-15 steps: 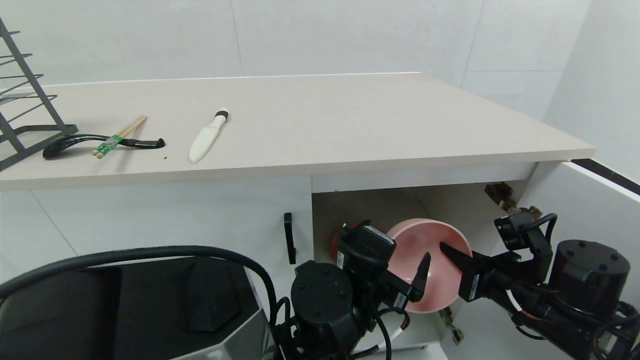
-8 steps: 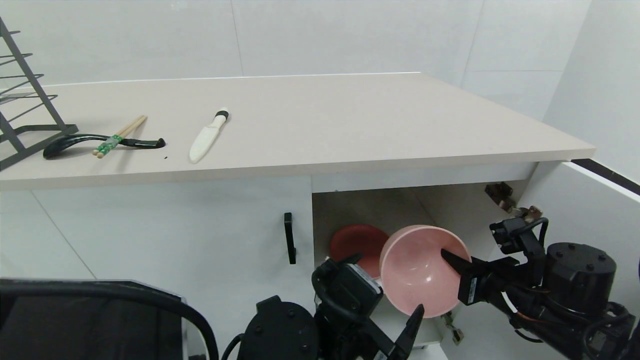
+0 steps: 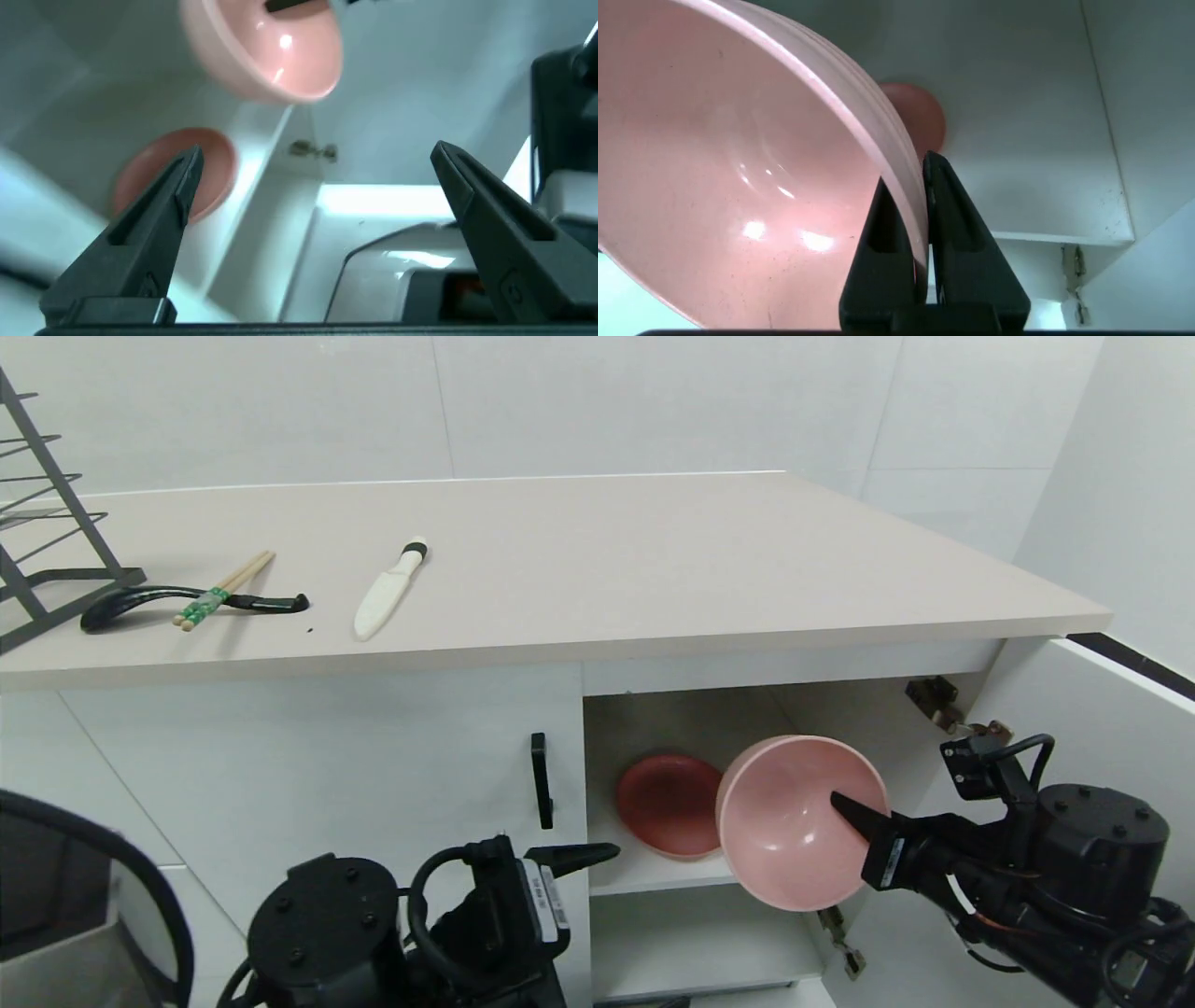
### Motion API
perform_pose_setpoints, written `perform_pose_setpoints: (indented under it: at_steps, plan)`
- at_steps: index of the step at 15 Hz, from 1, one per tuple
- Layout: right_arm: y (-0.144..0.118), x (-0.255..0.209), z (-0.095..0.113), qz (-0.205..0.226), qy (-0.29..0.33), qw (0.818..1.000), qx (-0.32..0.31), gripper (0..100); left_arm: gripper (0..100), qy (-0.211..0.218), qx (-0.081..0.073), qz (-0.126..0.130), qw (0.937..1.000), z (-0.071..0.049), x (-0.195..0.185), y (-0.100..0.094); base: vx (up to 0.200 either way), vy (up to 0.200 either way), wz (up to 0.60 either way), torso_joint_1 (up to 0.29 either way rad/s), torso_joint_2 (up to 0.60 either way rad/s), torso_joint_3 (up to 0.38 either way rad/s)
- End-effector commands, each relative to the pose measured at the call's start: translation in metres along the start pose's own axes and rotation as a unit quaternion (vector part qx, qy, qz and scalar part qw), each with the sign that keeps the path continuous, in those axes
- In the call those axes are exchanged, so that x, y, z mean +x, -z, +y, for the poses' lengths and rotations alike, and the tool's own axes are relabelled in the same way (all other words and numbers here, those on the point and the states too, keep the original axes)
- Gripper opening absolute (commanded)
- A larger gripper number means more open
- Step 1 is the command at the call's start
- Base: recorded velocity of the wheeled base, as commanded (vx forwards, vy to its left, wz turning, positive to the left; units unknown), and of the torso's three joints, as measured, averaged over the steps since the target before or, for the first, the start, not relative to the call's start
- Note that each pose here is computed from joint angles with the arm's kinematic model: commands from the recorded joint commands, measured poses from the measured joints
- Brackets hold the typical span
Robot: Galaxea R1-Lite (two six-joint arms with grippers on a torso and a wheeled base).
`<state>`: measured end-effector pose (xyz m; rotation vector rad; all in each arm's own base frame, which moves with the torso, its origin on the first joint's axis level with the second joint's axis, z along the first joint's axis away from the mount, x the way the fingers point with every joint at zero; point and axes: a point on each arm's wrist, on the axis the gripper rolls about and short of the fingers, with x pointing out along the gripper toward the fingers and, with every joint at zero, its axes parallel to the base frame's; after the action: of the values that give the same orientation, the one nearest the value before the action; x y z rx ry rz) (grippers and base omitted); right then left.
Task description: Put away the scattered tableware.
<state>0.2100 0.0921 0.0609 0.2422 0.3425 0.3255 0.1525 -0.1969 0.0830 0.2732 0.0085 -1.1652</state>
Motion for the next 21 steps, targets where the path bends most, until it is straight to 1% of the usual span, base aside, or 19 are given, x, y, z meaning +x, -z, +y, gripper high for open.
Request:
perform_pose_setpoints:
  at_steps: [1,2,3,4,5,6,7,8,10,11,12,13,14,15,16,18,19,20,21]
  plan:
    - [-0.002,-0.005,0.003,-0.005,-0.007,1.000,0.015,0,100,-0.013,0.006,-0.013,0.9998,0.004,-0.024,-0.009,0.000,0.000,0.00,0.000,0.00,0.000]
    - [-0.002,-0.007,0.009,-0.004,-0.020,0.999,0.032,0,100,-0.005,0.010,-0.024,0.9997,0.001,-0.034,-0.014,0.000,0.000,0.00,0.000,0.00,0.000]
    - [0.000,-0.008,0.013,0.000,-0.029,0.999,0.042,0,100,-0.002,0.015,-0.028,0.9995,-0.001,-0.042,-0.016,0.000,0.000,0.00,0.000,0.00,0.000]
    - [0.003,-0.008,0.018,0.007,-0.038,0.998,0.046,0,100,-0.004,0.029,-0.029,0.9991,-0.005,-0.058,-0.017,0.000,0.000,0.00,0.000,0.00,0.000]
    - [0.008,-0.006,0.020,0.019,-0.042,0.998,0.044,0,100,-0.014,0.040,-0.040,0.9983,-0.006,-0.067,-0.023,0.000,0.000,0.00,0.000,0.00,0.000]
    - [0.015,-0.002,0.020,0.036,-0.040,0.998,0.041,0,100,-0.035,0.039,-0.053,0.9972,-0.004,-0.073,-0.028,0.000,0.000,0.00,0.000,0.00,0.000]
    - [0.019,0.001,0.020,0.045,-0.038,0.997,0.040,0,100,-0.055,0.040,-0.055,0.9961,-0.001,-0.076,-0.030,0.000,0.000,0.00,0.000,0.00,0.000]
    - [0.024,0.006,0.019,0.056,-0.033,0.997,0.039,0,100,-0.063,0.040,-0.055,0.9957,0.000,-0.077,-0.030,0.000,0.000,0.00,0.000,0.00,0.000]
    - [0.030,0.019,0.018,0.062,-0.029,0.997,0.038,0,100,-0.064,0.037,-0.058,0.9956,0.001,-0.078,-0.031,0.000,0.000,0.00,0.000,0.00,0.000]
    - [0.032,0.026,0.018,0.063,-0.028,0.997,0.037,0,100,-0.068,0.039,-0.063,0.9949,0.001,-0.080,-0.033,0.000,0.000,0.00,0.000,0.00,0.000]
    - [0.035,0.033,0.018,0.065,-0.026,0.997,0.037,0,100,-0.083,0.041,-0.068,0.9934,0.005,-0.084,-0.035,0.000,0.000,0.00,0.000,0.00,0.000]
    - [0.040,0.037,0.018,0.073,-0.024,0.996,0.035,0,100,-0.111,0.043,-0.072,0.9903,0.013,-0.091,-0.036,0.000,0.000,0.00,0.000,0.00,0.000]
    - [0.045,0.038,0.017,0.084,-0.022,0.996,0.032,0,100,-0.145,0.043,-0.070,0.9860,0.022,-0.097,-0.036,0.000,0.000,0.00,0.000,0.00,0.000]
    - [0.046,0.039,0.017,0.086,-0.021,0.996,0.028,0,100,-0.161,0.046,-0.074,0.9831,0.026,-0.102,-0.038,0.000,0.000,0.00,0.000,0.00,0.000]
    - [0.047,0.041,0.016,0.085,-0.020,0.996,0.025,0,100,-0.166,0.051,-0.085,0.9811,0.025,-0.106,-0.042,0.000,0.000,0.00,0.000,0.00,0.000]
    - [0.048,0.044,0.017,0.085,-0.020,0.996,0.024,0,100,-0.171,0.056,-0.097,0.9789,0.024,-0.112,-0.046,0.000,0.000,0.00,0.000,0.00,0.000]
    - [0.050,0.044,0.018,0.089,-0.020,0.996,0.022,0,100,-0.172,0.051,-0.090,0.9796,0.023,-0.116,-0.046,0.000,0.000,0.00,0.000,0.00,0.000]
    - [0.051,0.044,0.018,0.092,-0.020,0.995,0.020,0,100,-0.173,0.049,-0.084,0.9801,0.022,-0.118,-0.046,0.000,0.000,0.00,0.000,0.00,0.000]
    - [0.052,0.045,0.019,0.092,-0.023,0.995,0.020,0,100,-0.164,0.044,-0.075,0.9826,0.015,-0.128,-0.047,0.000,0.000,0.00,0.000,0.00,0.000]
